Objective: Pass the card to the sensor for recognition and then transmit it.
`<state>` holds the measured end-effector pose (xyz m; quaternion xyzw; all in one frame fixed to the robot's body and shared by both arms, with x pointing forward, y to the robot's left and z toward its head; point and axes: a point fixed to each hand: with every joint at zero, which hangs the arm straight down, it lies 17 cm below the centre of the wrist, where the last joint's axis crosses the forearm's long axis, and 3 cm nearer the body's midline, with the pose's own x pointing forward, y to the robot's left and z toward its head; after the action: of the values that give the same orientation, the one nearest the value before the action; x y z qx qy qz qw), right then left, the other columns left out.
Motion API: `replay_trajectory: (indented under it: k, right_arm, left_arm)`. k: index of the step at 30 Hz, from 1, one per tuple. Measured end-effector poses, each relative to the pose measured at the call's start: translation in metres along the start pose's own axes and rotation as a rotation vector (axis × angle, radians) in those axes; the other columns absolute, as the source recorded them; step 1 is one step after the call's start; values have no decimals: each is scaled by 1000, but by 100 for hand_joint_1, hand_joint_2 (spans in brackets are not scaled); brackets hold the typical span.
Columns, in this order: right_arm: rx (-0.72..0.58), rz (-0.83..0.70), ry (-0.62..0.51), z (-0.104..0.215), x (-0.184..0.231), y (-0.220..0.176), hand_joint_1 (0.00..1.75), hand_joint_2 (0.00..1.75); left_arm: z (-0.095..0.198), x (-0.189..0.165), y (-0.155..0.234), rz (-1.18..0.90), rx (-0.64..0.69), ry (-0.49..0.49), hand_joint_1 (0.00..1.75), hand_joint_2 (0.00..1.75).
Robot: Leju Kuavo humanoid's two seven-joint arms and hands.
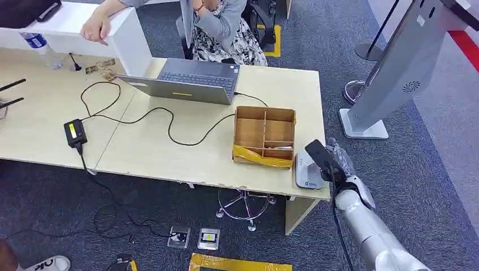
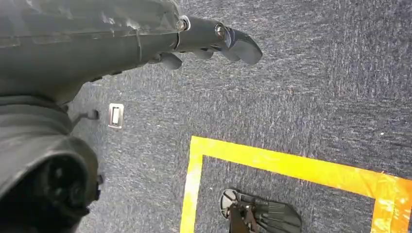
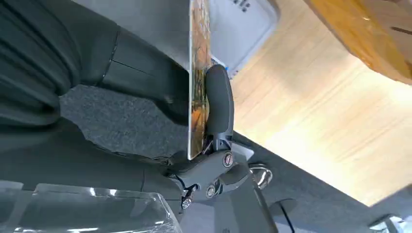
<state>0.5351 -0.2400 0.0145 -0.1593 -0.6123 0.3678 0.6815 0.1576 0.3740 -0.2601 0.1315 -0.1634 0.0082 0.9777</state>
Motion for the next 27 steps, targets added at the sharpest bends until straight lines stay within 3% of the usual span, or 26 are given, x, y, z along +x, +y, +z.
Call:
replay_trajectory:
  k: [6, 13, 19, 27]
  right_arm:
    - [11, -79, -119, -32, 72, -40, 175, 175]
    - [-60, -17, -245, -62, 173, -106, 175, 175]
    - [-76, 0, -272, -68, 205, -118, 175, 175]
    - [-37, -30, -251, -70, 214, -99, 175, 175]
  left_arm:
    - [0, 5, -2, -28, -16, -13, 0, 0]
    - [-1, 23, -5, -58, -34, -37, 0, 0]
    - [0, 28, -9, -72, -44, -33, 0, 0]
    - [0, 37, -13, -91, -49, -38, 0, 0]
